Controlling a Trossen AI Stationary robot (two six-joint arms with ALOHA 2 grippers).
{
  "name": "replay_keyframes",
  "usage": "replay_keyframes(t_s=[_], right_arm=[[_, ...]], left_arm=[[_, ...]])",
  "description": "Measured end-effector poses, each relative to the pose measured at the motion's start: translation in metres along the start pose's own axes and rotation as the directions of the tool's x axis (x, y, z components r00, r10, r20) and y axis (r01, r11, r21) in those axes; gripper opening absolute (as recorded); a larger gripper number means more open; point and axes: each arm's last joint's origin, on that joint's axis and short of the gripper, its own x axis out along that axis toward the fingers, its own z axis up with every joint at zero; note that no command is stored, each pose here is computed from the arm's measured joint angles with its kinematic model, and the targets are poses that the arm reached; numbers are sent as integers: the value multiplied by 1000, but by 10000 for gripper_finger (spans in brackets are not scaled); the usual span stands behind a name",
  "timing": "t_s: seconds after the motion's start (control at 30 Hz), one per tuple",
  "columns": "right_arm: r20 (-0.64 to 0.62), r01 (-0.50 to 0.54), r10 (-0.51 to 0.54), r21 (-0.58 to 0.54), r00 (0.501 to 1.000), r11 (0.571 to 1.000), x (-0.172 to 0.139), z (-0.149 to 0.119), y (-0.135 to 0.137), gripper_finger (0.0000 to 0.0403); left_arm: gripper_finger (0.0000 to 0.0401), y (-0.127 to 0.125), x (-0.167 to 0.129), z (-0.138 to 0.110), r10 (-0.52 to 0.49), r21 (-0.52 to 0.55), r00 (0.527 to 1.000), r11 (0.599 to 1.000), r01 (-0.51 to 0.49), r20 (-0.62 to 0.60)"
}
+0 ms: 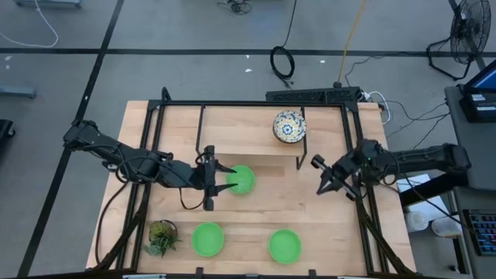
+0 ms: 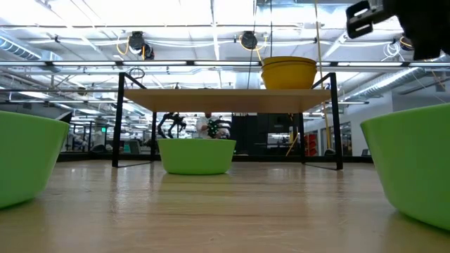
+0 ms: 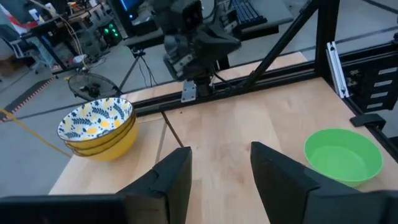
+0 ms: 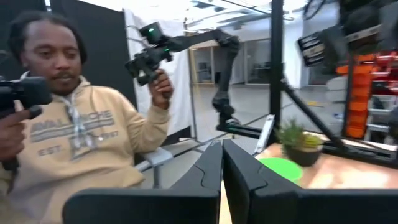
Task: Pick & Place Mini bowls
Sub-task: Put the bottom right green bowl on the shelf
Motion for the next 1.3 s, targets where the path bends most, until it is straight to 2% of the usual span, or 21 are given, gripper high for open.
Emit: replay_keyframes(t_s=[0.23,0.4,0.5,0.6,0.67,0.73,0.83,0.97,1.07,1.2,1.3], right_arm=[[24,100,-100,-10,995,995,10,-9,9,2],[-6,136,-136,-14,991,991,27,-11,19,36],[-110,191,-187,26,976,981,46,-12,27,77],[-293,315,-279,81,914,946,70,-11,35,126],[-440,420,-329,125,836,899,88,-7,40,157],[-591,527,-337,181,733,830,106,-5,45,180],[-753,653,-257,285,605,702,136,-3,49,198],[-875,789,-121,352,468,505,167,-16,47,197],[-909,838,-40,363,414,408,182,-34,45,189],[-928,873,30,360,371,329,192,-57,41,177],[-939,899,30,337,342,279,194,-70,39,171]], left_arm=[[183,1,0,0,3,23,1000,1000,-3,-2],[179,1,1,0,5,3,1000,1000,-5,-4],[173,1,1,-2,3,-21,1000,1000,-3,-19],[166,1,1,-4,-1,-48,999,999,-1,-39],[161,1,1,-6,-2,-56,998,998,-1,-57],[157,1,0,-8,-4,-72,997,997,-2,-72],[152,1,0,-8,-4,-102,997,995,-4,-76],[156,1,0,-8,-4,-113,997,994,-5,-77],[163,1,0,-8,-4,-113,997,994,-5,-78],[174,1,0,-8,-4,-81,997,997,-3,-78],[180,1,0,-8,-3,-45,997,999,0,-78]])
